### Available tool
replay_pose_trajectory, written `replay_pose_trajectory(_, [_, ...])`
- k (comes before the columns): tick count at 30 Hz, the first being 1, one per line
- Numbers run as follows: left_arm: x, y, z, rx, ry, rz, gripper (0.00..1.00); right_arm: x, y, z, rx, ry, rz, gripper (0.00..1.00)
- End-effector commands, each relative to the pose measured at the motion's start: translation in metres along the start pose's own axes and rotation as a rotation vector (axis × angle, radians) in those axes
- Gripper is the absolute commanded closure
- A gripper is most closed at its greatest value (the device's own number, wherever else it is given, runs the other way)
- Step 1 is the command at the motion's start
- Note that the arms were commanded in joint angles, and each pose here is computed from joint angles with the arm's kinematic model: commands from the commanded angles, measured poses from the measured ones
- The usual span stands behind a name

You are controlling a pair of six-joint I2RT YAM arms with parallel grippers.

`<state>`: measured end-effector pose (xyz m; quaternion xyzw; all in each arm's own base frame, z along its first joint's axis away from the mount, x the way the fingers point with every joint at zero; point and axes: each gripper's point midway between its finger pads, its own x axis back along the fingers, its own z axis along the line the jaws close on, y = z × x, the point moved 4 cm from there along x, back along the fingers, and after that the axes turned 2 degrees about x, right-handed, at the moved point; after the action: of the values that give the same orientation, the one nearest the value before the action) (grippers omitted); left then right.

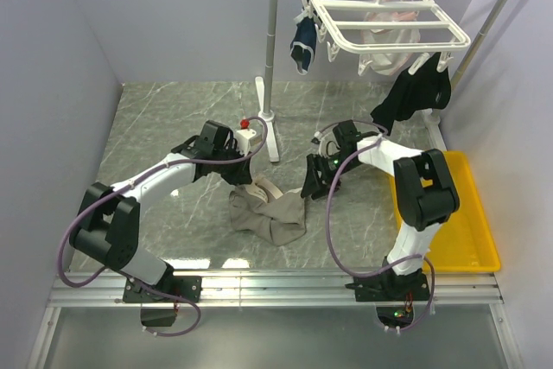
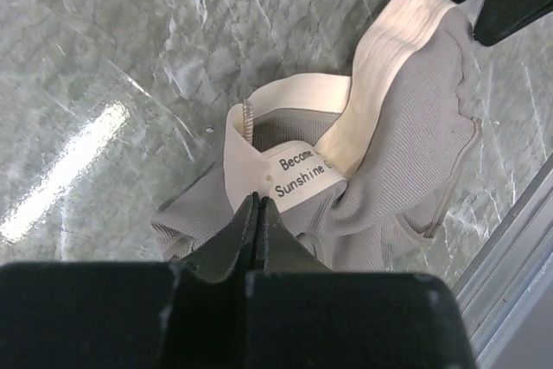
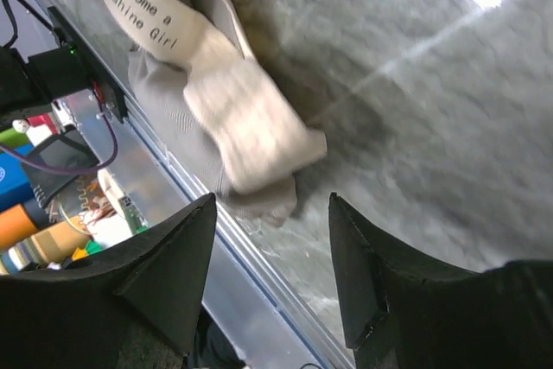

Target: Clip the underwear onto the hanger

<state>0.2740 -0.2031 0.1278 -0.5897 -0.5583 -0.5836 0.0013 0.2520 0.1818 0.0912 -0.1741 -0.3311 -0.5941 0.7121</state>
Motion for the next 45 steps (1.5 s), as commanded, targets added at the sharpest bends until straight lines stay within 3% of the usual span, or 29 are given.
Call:
replay_pose_trajectory(1, [-0.002, 0.005, -0.001, 0.014, -0.006, -0.016, 1.0, -0.012, 0.02, 0.009, 0.018, 0.014, -0.021, 0.38])
replay_pose_trajectory(10, [-0.003, 0.004, -0.001, 0.017, -0.01, -0.012, 1.0, -0.028, 0.033, 0.023, 0.045, 0.02, 0.001, 0.38])
replay_pose_trajectory(13, [-0.002, 0.004, -0.002, 0.015, -0.011, -0.015, 1.0, -0.032, 0.03, 0.025, 0.047, 0.015, 0.019, 0.41])
replay_pose_trajectory(15, [0.0, 0.004, -0.003, 0.012, -0.009, -0.023, 1.0, -0.033, 0.026, 0.028, 0.058, 0.025, 0.031, 0.48])
replay_pose_trajectory(18, [0.006, 0.003, -0.007, -0.021, -0.027, -0.026, 1.0, -0.031, 0.022, 0.033, 0.095, 0.04, 0.043, 0.83])
replay_pose_trajectory(19, [0.008, 0.001, -0.008, -0.036, -0.033, -0.023, 1.0, -0.028, 0.022, 0.034, 0.111, 0.041, 0.042, 1.0])
replay_pose_trajectory(26, [0.037, -0.038, -0.024, -0.259, -0.11, 0.02, 0.94, 0.002, 0.002, 0.043, 0.43, -0.004, -0.007, 1.0])
replay_pose_trajectory(32, [0.031, -0.07, -0.013, -0.338, -0.11, 0.131, 0.7, -0.011, -0.02, 0.053, 0.586, -0.025, 0.019, 1.0])
replay_pose_trajectory(36, [0.025, -0.055, -0.01, -0.3, -0.107, 0.133, 0.61, -0.021, -0.031, 0.06, 0.681, -0.056, 0.01, 1.0])
replay_pose_trajectory(45, [0.011, 0.007, 0.006, -0.146, -0.163, 0.045, 0.56, -0.017, -0.04, 0.062, 0.763, -0.119, -0.028, 1.0])
